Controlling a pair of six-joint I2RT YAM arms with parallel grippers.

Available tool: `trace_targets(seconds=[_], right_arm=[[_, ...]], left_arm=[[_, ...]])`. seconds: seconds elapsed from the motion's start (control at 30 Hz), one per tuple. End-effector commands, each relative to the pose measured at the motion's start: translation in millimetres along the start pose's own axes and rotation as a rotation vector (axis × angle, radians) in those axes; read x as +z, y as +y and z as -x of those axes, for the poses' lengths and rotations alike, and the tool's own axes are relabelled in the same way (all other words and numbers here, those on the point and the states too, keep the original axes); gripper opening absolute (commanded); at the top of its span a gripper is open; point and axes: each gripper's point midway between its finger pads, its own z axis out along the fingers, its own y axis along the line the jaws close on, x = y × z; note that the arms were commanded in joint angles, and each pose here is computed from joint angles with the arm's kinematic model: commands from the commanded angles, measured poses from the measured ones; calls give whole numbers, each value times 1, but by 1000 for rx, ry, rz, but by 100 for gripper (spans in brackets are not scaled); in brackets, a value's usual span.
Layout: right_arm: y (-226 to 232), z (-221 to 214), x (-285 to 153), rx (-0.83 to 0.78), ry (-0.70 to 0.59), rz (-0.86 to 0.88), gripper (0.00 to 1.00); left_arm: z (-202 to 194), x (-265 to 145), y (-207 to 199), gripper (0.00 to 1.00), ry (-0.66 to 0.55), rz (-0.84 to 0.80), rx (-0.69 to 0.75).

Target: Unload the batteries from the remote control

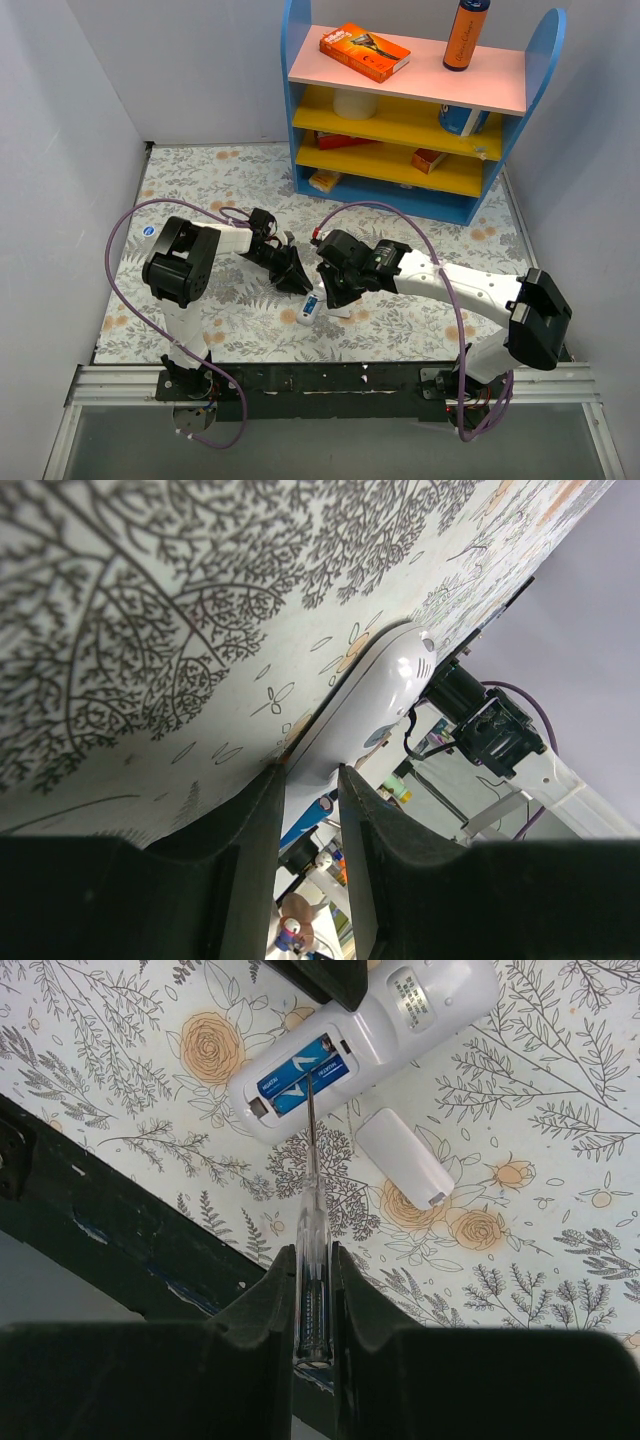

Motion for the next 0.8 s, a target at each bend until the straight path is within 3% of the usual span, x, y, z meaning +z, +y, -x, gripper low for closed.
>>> trace_targets(seconds=[0.0,0.6,0.77], right_arm=[[-2,11,-3,-7,-23,-19,1],[-10,3,15,-6,-2,-25,1],[-2,13,10,-19,-93,77,1]], left_arm=[[3,19,75,30,-65,285,-25],[2,19,76,29,-62,288,-25],[3,18,76,29,-62,288,-26]])
